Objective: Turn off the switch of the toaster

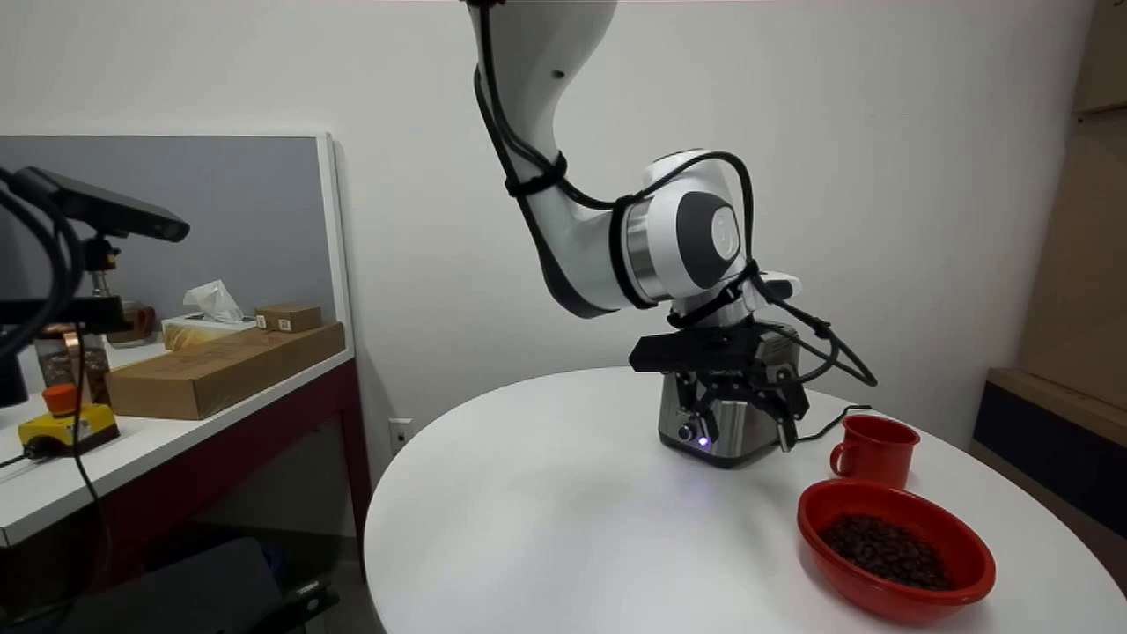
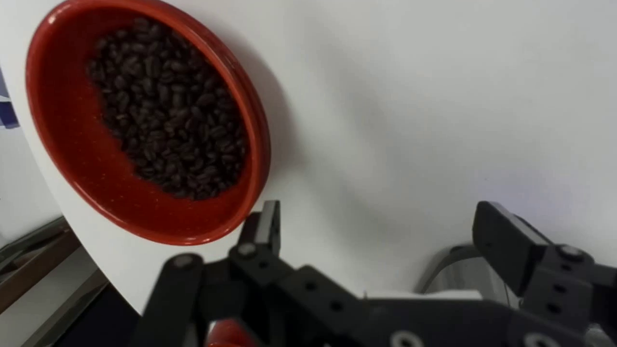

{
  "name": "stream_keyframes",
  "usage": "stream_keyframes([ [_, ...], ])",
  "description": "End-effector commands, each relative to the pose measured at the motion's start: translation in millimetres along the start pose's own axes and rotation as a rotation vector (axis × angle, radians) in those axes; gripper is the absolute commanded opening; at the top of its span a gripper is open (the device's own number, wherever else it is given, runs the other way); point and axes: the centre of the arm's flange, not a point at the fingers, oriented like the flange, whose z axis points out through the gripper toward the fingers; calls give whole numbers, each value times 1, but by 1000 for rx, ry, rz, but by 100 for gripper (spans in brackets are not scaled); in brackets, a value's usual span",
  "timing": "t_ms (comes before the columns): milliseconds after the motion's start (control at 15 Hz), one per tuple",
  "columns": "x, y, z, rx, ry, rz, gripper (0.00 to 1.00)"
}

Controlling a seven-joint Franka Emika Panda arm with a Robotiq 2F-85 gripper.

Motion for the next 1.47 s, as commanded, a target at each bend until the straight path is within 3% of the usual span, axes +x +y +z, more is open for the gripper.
stream_keyframes([
  [0, 8, -15, 11, 1, 22, -13, 100],
  [333, 9, -33, 19, 3, 54, -55, 100],
  [1067, 2, -55, 34, -53, 223, -164, 100],
  [1400, 1, -61, 42, -57, 248, -167, 100],
])
